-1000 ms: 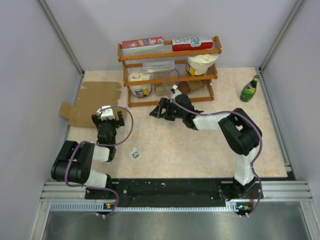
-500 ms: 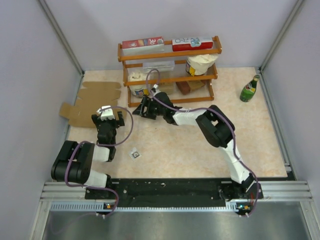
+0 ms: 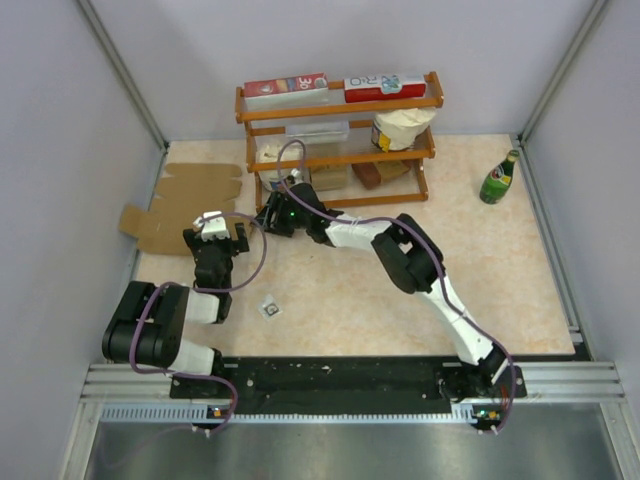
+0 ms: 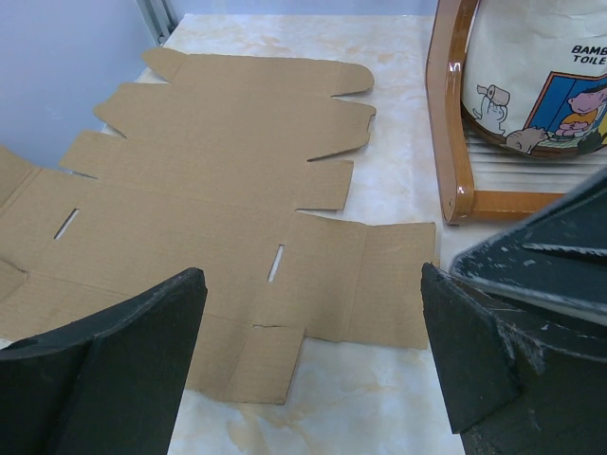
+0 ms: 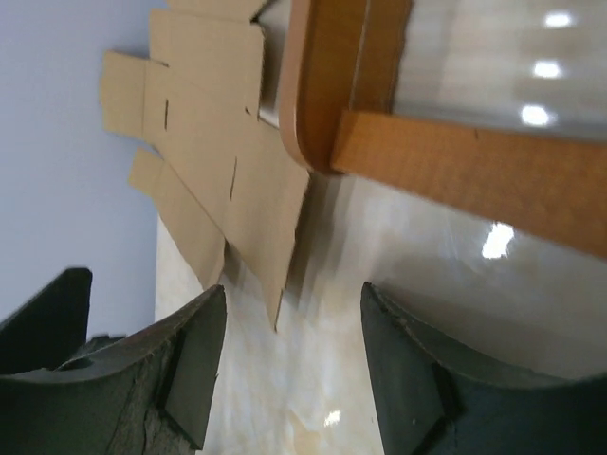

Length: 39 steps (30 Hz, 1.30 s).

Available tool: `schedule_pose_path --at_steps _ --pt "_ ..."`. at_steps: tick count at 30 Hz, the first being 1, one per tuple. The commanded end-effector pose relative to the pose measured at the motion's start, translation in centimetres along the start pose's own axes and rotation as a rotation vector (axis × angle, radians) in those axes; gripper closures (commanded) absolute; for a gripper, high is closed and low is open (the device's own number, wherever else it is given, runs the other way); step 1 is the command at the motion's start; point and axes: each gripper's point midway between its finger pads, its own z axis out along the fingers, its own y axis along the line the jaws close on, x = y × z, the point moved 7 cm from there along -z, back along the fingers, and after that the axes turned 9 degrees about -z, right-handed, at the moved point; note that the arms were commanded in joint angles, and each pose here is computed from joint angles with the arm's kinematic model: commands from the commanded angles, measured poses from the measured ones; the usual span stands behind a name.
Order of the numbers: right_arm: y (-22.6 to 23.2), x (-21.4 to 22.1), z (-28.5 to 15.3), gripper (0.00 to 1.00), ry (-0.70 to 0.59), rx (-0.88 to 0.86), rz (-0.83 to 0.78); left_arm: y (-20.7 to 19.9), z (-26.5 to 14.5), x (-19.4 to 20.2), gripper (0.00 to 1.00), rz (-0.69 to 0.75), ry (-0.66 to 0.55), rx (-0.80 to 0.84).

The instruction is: Fold the paper box

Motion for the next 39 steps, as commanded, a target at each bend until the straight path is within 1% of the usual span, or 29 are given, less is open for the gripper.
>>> schedule_pose_path --at_steps 1,9,16,20,32,39 --pt "0.8 -0.2 1.8 0.43 -0.006 -0.003 0.042 -0.2 0.5 -1.3 0.01 -0.023 -0.057 0.003" --pt "1.0 0.9 3.0 0.47 0.016 0.011 0.064 -0.2 0.5 -1.3 0.01 -0.024 -0.057 0.002" --pt "0.6 2.2 3.7 0.53 0.027 0.013 0.115 -0.2 0.5 -1.3 0.01 -0.024 -0.057 0.002" --pt "1.1 3.1 3.9 0.54 0.031 0.009 0.122 -0.2 0.5 -1.4 0.01 -0.023 -0.058 0.002" --pt "0.5 3.8 5.0 0.59 0.000 0.028 0.165 -0.2 0.5 -1.4 0.01 -0.023 -0.058 0.000" --pt "-0.2 4.4 5.6 0.65 -0.003 0.028 0.193 -0.2 0.5 -1.3 0.01 -0.024 -0.057 0.002"
